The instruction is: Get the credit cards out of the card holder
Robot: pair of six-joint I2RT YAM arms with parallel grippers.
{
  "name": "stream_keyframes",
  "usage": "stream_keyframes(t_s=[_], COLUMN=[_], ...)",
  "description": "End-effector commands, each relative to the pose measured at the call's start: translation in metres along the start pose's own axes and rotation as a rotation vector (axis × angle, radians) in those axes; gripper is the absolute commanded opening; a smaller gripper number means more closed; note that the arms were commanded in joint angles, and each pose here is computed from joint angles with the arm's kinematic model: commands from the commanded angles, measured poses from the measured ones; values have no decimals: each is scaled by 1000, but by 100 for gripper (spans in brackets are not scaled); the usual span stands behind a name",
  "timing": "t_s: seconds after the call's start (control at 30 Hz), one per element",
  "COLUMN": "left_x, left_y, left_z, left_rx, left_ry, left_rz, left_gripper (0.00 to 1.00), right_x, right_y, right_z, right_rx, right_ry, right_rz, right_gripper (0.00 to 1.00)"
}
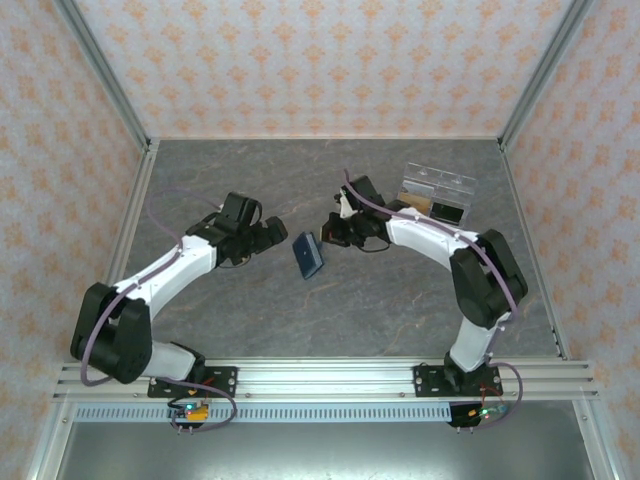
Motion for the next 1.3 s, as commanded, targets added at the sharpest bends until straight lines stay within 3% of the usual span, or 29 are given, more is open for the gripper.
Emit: stream_keyframes(t_s=[0.0,0.23,0.47,0.57,0.77,1.07,1.17,1.27], left_x=[18,37,37,29,8,1,-13,-28], left_y=[2,2,2,4,3,-1,-2,-2], left_z=[-16,-35,-32,-27,-6,22,31,42], left_rx=[-96,-191,-177,-161,-51,37,90,114], left_ry=[116,222,178,113,-106,-152,-275,-342], left_rz=[-28,-18,12,38,60,65,74,75], left_gripper=[100,100,99,94,75,58,55,46], right_x=[30,51,47,42,16,-36,-46,-52], right_y=[4,1,11,14,13,13,12,12], right_z=[-16,0,4,2,-1,9,15,18], right_rx=[-20,-9,-53,-76,-103,-39,-10,1], right_ry=[77,56,-60,-117,-224,-281,-304,-311], right_rz=[-81,-92,-52,-49,-21,18,22,10], right_gripper=[6,5,5,5,5,5,5,5])
Point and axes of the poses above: each hand's point on the last joint's axis, 136 mm out from that joint toward the fingers, its own z axis out along the fingers, its own x axis along the line the jaws close on, y = z × x, the point moved 10 cm from there along -z, back along the fingers, and after that the axes turned 1 degree about z, right-handed, at the moved point
